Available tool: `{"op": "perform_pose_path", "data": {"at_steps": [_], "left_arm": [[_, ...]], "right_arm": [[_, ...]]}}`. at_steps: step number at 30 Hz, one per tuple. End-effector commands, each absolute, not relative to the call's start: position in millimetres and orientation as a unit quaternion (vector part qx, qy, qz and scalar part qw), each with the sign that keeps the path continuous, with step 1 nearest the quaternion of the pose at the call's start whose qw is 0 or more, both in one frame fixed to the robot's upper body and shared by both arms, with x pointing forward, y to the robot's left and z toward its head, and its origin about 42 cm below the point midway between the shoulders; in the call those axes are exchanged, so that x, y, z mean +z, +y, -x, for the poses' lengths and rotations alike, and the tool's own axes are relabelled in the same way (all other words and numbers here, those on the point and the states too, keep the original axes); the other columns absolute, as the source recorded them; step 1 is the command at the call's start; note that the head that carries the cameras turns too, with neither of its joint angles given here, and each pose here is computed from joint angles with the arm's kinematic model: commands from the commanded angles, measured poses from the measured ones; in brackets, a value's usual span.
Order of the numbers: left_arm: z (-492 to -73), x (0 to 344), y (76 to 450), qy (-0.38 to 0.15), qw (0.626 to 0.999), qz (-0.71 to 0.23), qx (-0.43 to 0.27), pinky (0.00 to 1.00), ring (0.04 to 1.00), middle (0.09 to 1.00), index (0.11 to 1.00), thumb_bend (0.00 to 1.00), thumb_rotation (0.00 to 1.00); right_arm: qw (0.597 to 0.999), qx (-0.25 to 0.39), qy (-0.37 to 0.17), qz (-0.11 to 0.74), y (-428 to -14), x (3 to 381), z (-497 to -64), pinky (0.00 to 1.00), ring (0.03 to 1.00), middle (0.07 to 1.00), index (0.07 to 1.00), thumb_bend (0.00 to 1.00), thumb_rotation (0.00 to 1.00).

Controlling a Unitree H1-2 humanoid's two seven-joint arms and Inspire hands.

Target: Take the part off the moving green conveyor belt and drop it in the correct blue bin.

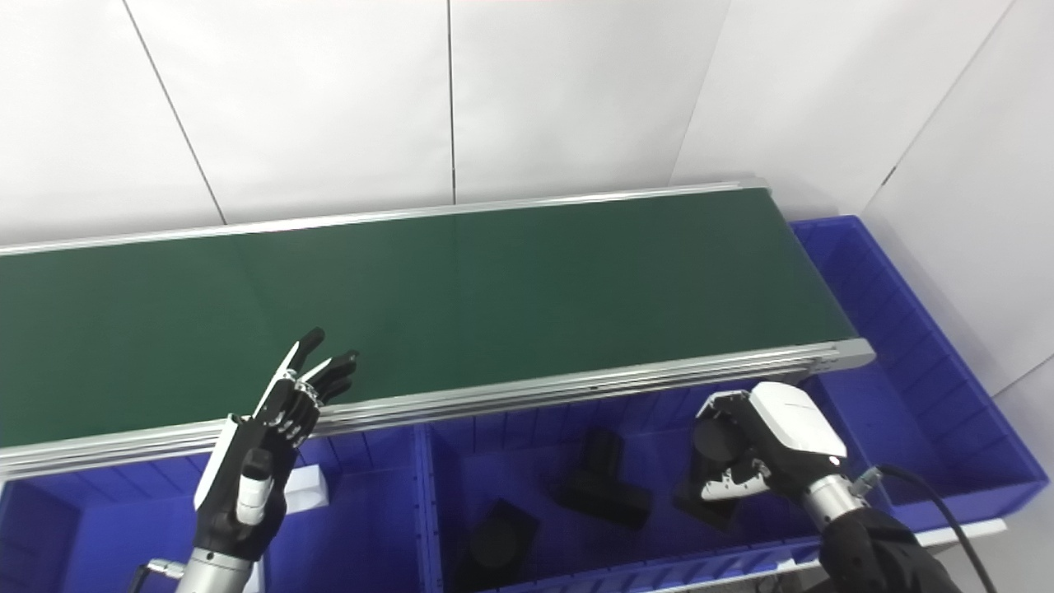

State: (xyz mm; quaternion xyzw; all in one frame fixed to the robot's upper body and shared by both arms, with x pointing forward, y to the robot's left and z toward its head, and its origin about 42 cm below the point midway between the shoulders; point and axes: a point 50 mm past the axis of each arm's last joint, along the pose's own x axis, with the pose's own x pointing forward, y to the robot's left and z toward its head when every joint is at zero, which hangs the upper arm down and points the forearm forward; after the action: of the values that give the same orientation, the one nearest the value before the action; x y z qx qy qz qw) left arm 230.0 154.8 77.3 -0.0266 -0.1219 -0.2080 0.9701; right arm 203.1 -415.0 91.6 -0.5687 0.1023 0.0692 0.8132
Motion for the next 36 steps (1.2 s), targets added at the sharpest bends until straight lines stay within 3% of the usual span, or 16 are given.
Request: {"op": "perform_pose_path", "data": {"at_steps": [1, 10, 19, 23, 24, 26, 27, 28, 29, 32, 36], "left_arm": [[-233, 89, 151, -0.152, 0.965, 0.029, -0.212, 0.89, 0.879, 0.847, 0.963, 0.75, 0.98], [-231, 89, 151, -0.152, 0.965, 0.026, -0.213, 0.88, 0.875, 0.841, 0.961, 0.76, 0.98], [-231, 92, 150, -0.154, 0.964, 0.028, -0.213, 0.89, 0.869, 0.839, 0.966, 0.75, 0.98], [-231, 92, 150, -0.151, 0.965, 0.029, -0.213, 0.88, 0.862, 0.832, 0.960, 0.76, 0.97], [-231, 92, 150, -0.151, 0.965, 0.029, -0.213, 0.88, 0.862, 0.831, 0.959, 0.77, 0.97], [-231, 91, 150, -0.150, 0.964, 0.030, -0.215, 0.89, 0.867, 0.834, 0.962, 0.77, 0.97], [-231, 91, 150, -0.150, 0.964, 0.030, -0.216, 0.90, 0.868, 0.834, 0.961, 0.77, 0.97], [-231, 91, 150, -0.151, 0.964, 0.028, -0.216, 0.90, 0.868, 0.834, 0.961, 0.77, 0.97], [-232, 90, 150, -0.152, 0.964, 0.027, -0.215, 0.89, 0.865, 0.835, 0.961, 0.77, 0.97], [-232, 90, 151, -0.151, 0.964, 0.027, -0.215, 0.89, 0.865, 0.834, 0.960, 0.77, 0.97], [-232, 90, 150, -0.150, 0.965, 0.029, -0.215, 0.90, 0.865, 0.831, 0.960, 0.77, 0.97]], "right_arm": [[0.799, 0.074, 0.064, 0.593, -422, 102, -215, 0.35, 0.395, 0.461, 0.527, 0.51, 0.00], [0.764, 0.088, 0.078, 0.635, -440, 79, -233, 0.40, 0.430, 0.511, 0.484, 0.52, 0.00], [0.757, 0.106, 0.113, 0.635, -441, 69, -237, 0.41, 0.430, 0.523, 0.476, 0.52, 0.00], [0.748, 0.124, 0.146, 0.635, -441, 70, -238, 0.43, 0.419, 0.500, 0.520, 0.52, 0.00], [0.746, 0.127, 0.156, 0.634, -441, 70, -238, 0.47, 0.503, 0.568, 0.586, 0.73, 0.06], [0.741, 0.135, 0.183, 0.632, -442, 71, -237, 0.50, 0.567, 0.622, 0.633, 0.85, 0.12], [0.738, 0.139, 0.194, 0.631, -442, 72, -236, 0.56, 0.648, 0.695, 0.698, 0.94, 0.29], [0.735, 0.145, 0.213, 0.628, -443, 73, -235, 0.58, 0.676, 0.720, 0.720, 0.97, 0.34], [0.732, 0.149, 0.225, 0.625, -443, 74, -235, 0.62, 0.754, 0.803, 0.785, 0.99, 0.47], [0.726, 0.155, 0.268, 0.614, -444, 75, -234, 0.72, 0.858, 0.899, 0.855, 1.00, 0.59], [0.727, 0.170, 0.292, 0.598, -443, 83, -234, 0.76, 0.885, 0.919, 0.876, 1.00, 0.65]]}}
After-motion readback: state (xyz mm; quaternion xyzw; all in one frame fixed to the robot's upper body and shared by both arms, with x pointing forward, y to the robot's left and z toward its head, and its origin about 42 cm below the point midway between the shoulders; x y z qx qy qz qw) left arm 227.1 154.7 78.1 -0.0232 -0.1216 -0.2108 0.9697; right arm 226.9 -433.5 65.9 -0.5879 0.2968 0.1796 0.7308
